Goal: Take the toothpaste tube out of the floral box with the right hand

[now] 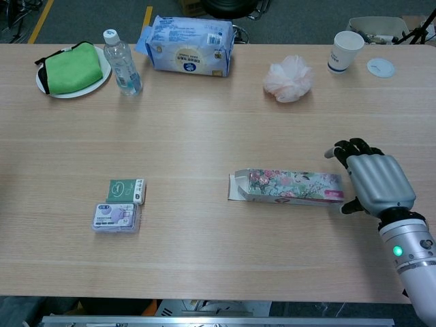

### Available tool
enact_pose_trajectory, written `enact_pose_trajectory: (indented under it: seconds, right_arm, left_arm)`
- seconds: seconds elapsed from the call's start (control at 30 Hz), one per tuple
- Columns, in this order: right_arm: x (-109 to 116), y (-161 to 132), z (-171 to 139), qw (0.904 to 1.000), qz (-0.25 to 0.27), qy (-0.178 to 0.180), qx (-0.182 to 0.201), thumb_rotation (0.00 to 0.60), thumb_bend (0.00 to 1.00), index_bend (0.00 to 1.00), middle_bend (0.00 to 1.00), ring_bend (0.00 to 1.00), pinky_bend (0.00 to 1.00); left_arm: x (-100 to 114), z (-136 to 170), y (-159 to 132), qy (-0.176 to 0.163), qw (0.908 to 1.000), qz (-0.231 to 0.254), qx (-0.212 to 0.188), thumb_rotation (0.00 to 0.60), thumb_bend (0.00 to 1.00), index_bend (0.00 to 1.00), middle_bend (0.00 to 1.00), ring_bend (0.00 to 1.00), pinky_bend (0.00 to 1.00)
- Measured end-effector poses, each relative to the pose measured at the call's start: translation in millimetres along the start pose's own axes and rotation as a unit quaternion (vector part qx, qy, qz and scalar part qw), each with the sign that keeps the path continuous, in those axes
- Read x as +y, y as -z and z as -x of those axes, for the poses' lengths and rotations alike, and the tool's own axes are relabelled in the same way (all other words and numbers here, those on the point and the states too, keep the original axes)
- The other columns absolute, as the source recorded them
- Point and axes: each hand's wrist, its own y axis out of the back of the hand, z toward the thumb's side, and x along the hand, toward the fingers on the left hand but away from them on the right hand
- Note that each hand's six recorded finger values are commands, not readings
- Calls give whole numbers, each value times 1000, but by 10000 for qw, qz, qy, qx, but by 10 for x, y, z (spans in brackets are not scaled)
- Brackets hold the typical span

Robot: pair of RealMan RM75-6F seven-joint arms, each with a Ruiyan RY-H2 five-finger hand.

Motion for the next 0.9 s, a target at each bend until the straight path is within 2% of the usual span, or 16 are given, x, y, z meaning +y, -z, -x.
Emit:
enact_pose_trajectory:
  seconds: [0.27,0.6,0.9]
  right_arm:
    - [-57,-241,26,9988,106,-315,368,600,0,246,167,86,211]
    - [-37,-543,160,9971,132,-261,698,600,0,246,190,86,211]
    - [-99,-642,209,9963,79,-321,797,600,0,246,225,102,241]
  left_arm:
    - [-7,9,17,8,10000,16,22,600,120,399,359,331,540]
    - [-2,25,76,2,9999,58,97,600,119,400,360,332,540]
    - [-9,48,123,8,9998,85,156,600,120,400,360,332,540]
